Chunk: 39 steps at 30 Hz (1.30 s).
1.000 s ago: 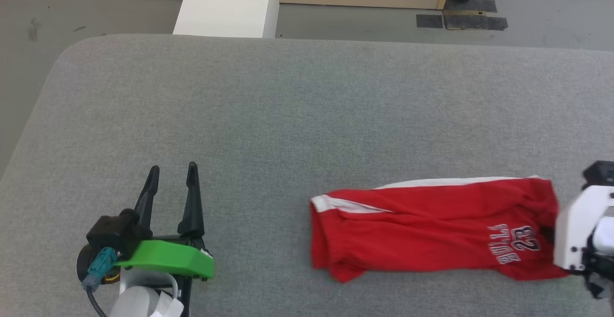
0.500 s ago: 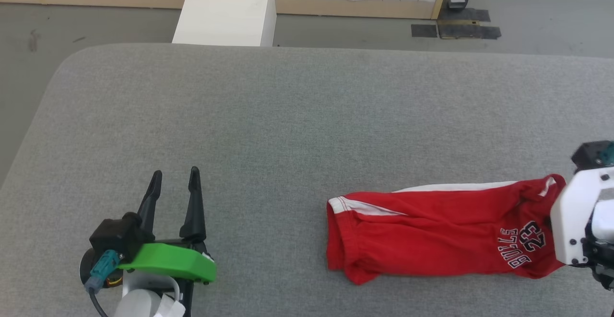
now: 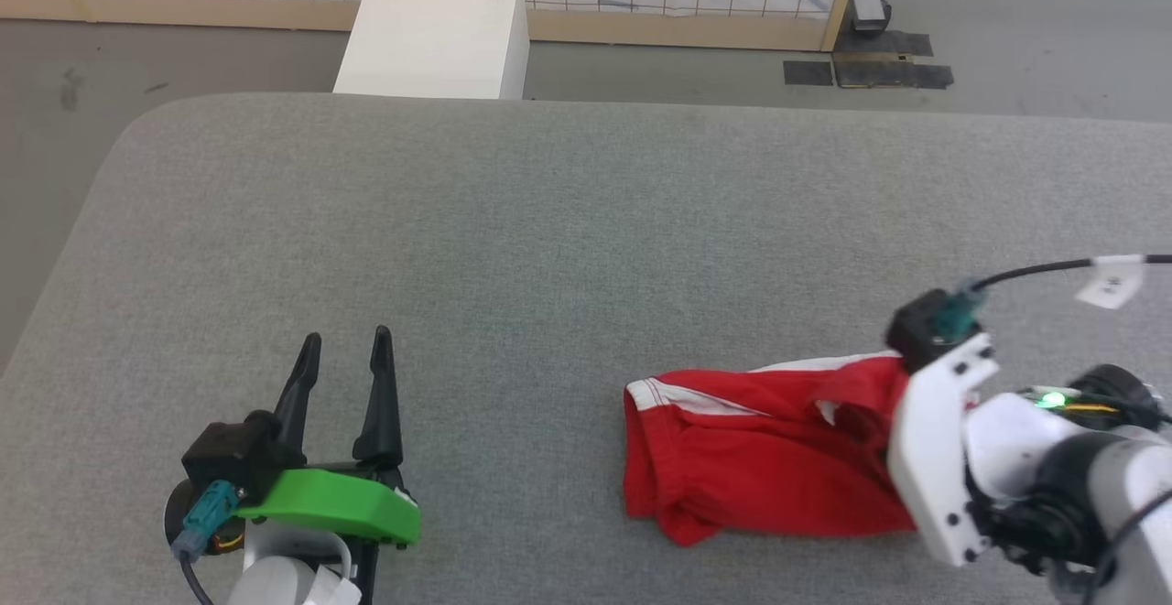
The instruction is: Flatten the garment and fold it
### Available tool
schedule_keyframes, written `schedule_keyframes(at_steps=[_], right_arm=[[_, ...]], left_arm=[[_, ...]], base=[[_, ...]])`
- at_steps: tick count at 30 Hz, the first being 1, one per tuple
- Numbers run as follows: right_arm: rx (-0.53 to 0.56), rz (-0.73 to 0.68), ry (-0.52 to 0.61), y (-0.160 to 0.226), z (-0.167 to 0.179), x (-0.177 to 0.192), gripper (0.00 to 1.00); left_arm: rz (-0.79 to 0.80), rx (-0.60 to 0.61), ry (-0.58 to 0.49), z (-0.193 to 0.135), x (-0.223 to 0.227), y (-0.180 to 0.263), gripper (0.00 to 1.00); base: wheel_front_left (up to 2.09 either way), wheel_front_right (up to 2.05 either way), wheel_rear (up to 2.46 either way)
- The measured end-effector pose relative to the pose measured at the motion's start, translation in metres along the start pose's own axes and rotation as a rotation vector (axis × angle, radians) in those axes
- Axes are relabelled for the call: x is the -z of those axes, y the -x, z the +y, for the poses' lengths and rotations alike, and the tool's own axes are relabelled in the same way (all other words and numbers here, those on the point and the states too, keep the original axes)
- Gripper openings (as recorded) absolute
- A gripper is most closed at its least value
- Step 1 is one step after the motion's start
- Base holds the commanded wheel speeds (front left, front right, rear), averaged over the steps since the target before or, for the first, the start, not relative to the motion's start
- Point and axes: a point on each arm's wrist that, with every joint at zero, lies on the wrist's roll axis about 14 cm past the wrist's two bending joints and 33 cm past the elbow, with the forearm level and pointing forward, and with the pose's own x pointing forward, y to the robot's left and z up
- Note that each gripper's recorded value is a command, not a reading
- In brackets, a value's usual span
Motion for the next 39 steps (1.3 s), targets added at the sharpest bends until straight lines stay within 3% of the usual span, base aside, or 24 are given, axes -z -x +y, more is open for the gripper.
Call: schedule_keyframes(at_steps=[15,27,28,30,39], right_arm=[[-0.22,0.005,0.169,-0.055,0.09,-0.031,0.0],[-0.262,0.045,0.135,-0.088,0.109,-0.016,0.0],[-0.271,0.033,0.128,-0.088,0.112,-0.018,0.18],[-0.279,0.003,0.134,-0.086,0.117,-0.024,1.0],[-0.331,-0.161,0.143,-0.059,0.134,-0.059,1.0]], left_arm=[[0.033,-0.03,-0.017,0.011,0.01,0.004,1.0],[0.049,-0.033,-0.006,0.01,0.017,0.003,1.0],[0.049,-0.033,-0.005,0.01,0.017,0.003,1.0],[0.048,-0.031,-0.004,0.01,0.017,0.003,1.0],[0.028,-0.008,-0.004,0.003,0.01,0.002,1.0]], base=[[0.0,0.0,0.0],[0.0,0.0,0.0],[0.0,0.0,0.0],[0.0,0.0,0.0],[0.0,0.0,0.0]])
